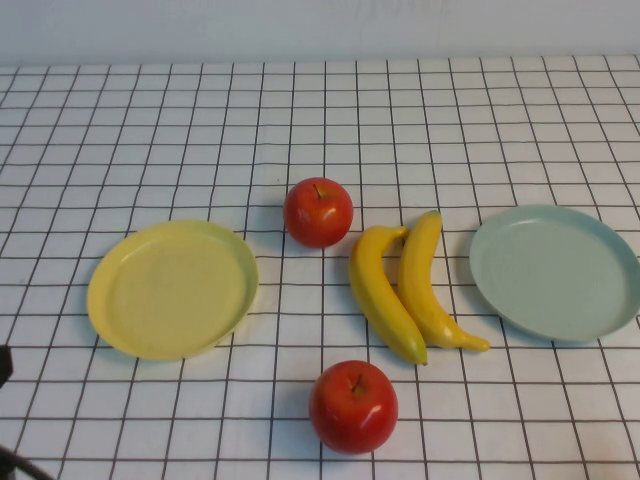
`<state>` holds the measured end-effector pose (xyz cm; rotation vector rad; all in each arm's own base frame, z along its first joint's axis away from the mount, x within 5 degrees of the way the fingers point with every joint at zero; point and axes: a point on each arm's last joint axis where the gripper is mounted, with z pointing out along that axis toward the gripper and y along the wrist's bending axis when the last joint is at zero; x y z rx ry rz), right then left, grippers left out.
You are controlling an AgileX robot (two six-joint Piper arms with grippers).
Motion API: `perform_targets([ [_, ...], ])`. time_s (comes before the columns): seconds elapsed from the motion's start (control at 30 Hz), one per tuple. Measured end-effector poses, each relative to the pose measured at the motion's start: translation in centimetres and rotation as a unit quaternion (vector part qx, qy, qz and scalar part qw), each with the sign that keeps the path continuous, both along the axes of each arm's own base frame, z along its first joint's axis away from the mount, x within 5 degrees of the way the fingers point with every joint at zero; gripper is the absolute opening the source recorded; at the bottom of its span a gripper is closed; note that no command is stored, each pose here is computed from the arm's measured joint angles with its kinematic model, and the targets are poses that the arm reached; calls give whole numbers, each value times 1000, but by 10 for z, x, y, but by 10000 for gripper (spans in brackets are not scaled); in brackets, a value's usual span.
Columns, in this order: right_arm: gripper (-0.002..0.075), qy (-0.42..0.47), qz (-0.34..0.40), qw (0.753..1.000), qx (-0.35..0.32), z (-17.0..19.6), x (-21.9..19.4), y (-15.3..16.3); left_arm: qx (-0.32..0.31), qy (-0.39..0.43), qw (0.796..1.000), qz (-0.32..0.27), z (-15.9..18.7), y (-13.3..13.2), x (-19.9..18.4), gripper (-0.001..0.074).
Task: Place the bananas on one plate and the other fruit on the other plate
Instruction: Put one type of fruit in the left plate
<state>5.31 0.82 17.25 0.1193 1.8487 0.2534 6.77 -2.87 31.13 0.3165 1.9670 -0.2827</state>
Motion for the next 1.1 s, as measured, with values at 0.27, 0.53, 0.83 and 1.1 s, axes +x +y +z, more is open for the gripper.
perform_targets([
  [0.27, -15, 0, 0, 1000, 0, 0, 0, 0, 59, 95, 993, -36, 14, -14, 53, 3],
  [0.53, -15, 0, 0, 1000, 0, 0, 0, 0, 122, 154, 968, -159, 3, -75, 103, 416],
  [0.83, -15, 0, 0, 1000, 0, 0, 0, 0, 195, 215, 914, -283, -25, -181, 140, 668],
  [1.1, -15, 0, 0, 1000, 0, 0, 0, 0, 254, 253, 881, -309, -58, -229, 167, 668],
])
